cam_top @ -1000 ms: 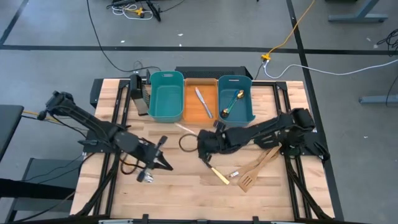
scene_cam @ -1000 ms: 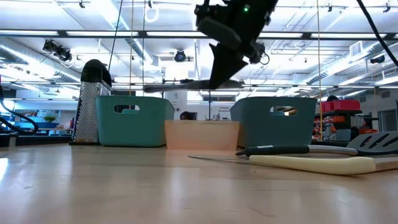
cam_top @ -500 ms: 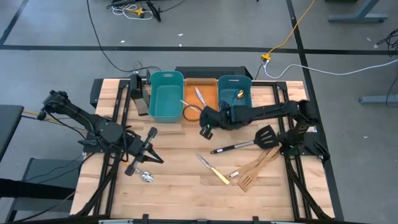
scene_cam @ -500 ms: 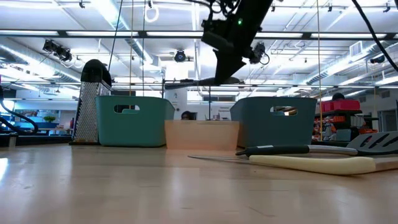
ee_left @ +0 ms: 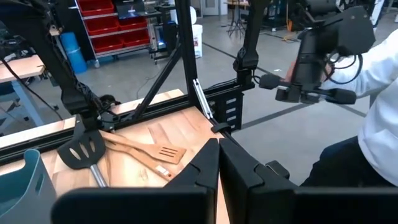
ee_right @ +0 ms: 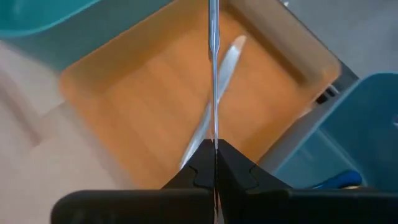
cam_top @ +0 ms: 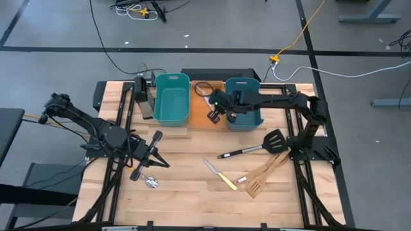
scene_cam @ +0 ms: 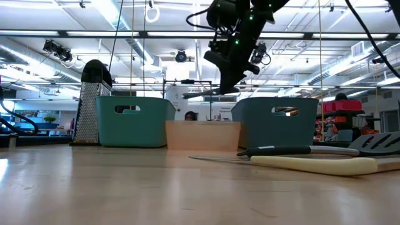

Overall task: Pick & Place Kitchen Items
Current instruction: Put the silver knife into the orange bin, then put the light brown table knife into the orange bin

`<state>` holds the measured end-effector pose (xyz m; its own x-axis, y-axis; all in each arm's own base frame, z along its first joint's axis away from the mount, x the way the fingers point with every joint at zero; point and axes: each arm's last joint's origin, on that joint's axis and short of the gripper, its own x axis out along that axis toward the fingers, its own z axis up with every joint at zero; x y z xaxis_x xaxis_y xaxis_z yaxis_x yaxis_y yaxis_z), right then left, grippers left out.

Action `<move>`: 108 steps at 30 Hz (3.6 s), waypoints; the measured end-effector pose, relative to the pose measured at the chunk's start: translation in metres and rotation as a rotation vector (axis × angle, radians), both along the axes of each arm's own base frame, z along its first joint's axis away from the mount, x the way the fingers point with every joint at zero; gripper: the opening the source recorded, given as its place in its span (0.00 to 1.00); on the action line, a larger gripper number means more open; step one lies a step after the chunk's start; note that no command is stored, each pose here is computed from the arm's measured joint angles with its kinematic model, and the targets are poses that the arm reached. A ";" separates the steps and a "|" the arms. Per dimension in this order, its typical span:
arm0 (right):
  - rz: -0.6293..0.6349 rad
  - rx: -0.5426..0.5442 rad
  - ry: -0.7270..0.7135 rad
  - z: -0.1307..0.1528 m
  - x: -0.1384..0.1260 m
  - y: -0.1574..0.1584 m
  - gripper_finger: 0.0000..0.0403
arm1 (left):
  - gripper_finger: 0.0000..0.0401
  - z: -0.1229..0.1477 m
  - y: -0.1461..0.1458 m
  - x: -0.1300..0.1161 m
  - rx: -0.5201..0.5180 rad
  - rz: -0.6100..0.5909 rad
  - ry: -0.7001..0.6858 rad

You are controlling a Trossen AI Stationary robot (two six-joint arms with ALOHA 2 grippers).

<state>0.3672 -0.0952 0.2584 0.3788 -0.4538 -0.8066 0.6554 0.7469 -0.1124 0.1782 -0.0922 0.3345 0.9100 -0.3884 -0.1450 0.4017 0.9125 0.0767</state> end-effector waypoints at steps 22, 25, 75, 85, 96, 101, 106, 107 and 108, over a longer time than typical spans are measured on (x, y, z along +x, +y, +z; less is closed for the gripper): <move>-0.149 0.025 -0.120 0.000 -0.001 -0.035 0.02 | 0.05 0.000 0.000 0.000 0.001 0.000 -0.001; -0.151 0.025 -0.124 0.000 -0.001 -0.036 0.02 | 0.05 0.000 0.000 0.000 0.001 0.000 -0.001; 0.334 0.272 -0.019 -0.007 0.013 0.056 0.07 | 0.05 0.000 0.000 0.000 0.001 0.000 -0.001; 0.343 0.459 0.180 -0.015 -0.006 0.130 0.07 | 0.05 0.000 0.000 0.000 0.001 0.000 -0.001; 0.377 0.577 0.230 -0.015 -0.024 0.204 0.07 | 0.05 0.000 0.000 0.000 0.000 0.000 0.000; 0.417 0.592 0.219 -0.015 -0.032 0.234 0.07 | 0.05 0.000 0.000 0.000 0.000 0.000 0.000; 0.472 0.615 0.161 -0.012 -0.035 0.259 0.07 | 0.05 0.000 0.000 0.000 0.000 0.000 0.000; 0.491 0.617 0.149 -0.011 -0.036 0.263 0.07 | 0.05 0.000 0.000 0.000 0.000 0.000 0.000; 0.508 0.619 0.135 -0.011 -0.036 0.268 0.07 | 0.05 0.000 0.000 0.000 0.000 0.000 0.000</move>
<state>0.3312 0.1725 0.2476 0.2996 0.2914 -0.9085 0.2296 0.9022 0.3651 0.1784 -0.0923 0.3345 0.9102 -0.3882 -0.1446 0.4014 0.9127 0.0768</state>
